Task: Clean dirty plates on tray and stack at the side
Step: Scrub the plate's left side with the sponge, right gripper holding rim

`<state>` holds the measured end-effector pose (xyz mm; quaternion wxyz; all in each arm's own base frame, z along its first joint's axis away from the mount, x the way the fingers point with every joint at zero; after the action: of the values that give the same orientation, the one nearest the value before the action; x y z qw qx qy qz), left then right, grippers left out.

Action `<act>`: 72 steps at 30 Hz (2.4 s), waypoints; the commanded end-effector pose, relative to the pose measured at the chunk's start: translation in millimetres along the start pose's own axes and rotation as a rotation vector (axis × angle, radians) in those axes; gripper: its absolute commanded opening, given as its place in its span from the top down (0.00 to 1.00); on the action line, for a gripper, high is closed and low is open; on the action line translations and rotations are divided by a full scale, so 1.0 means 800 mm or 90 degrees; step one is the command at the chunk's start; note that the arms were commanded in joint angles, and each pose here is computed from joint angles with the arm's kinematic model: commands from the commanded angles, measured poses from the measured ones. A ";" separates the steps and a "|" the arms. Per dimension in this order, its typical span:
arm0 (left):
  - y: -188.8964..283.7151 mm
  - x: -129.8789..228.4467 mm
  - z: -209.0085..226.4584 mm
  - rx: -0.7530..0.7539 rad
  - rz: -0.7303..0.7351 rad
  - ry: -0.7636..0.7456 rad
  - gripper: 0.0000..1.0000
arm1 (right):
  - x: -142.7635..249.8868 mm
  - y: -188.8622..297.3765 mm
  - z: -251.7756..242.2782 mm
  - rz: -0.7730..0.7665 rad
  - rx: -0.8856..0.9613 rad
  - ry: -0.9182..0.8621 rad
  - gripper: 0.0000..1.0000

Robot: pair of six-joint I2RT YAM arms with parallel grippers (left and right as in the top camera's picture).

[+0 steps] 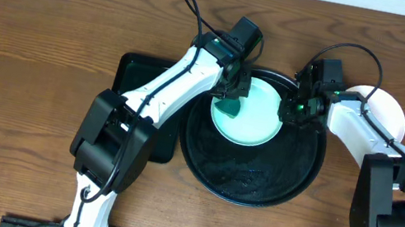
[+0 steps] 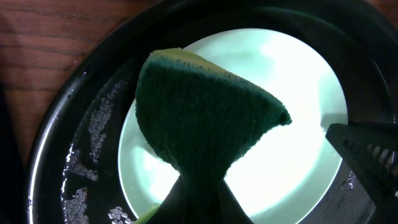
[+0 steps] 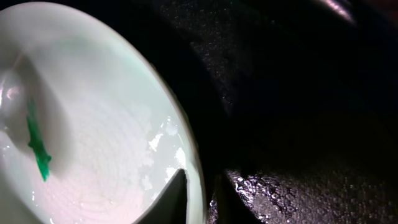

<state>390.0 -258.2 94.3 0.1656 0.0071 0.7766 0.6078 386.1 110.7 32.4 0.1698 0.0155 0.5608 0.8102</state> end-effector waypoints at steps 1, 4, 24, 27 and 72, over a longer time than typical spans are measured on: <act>-0.005 -0.001 0.005 -0.009 -0.001 0.008 0.93 | 0.003 -0.005 -0.001 0.002 0.009 0.005 0.92; -0.005 0.000 0.004 -0.009 -0.001 0.008 0.92 | 0.003 -0.005 -0.002 -0.001 0.014 0.005 0.93; -0.005 0.000 0.004 -0.009 0.000 0.007 0.93 | 0.004 -0.006 0.000 -0.003 0.020 0.012 0.99; -0.007 0.001 0.005 -0.009 0.000 0.008 0.93 | 0.004 -0.006 0.000 -0.003 0.020 0.012 0.99; -0.071 0.022 0.033 -0.054 0.000 0.018 0.93 | 0.005 -0.007 0.002 -0.004 0.019 0.015 0.99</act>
<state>393.0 -250.2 54.4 0.1702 -0.0184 0.7641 0.6220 387.4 110.3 31.8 0.1722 0.0082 0.5701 0.8032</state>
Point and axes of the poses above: each gripper's point midway between its finger pads, its own y axis back along the fingers, its own z axis along the line the jaws close on, x = y × z, the point moved 2 cm from there along y, back along the fingers, and after that the axes turned 13 degrees about -y, right-handed, at the moved point
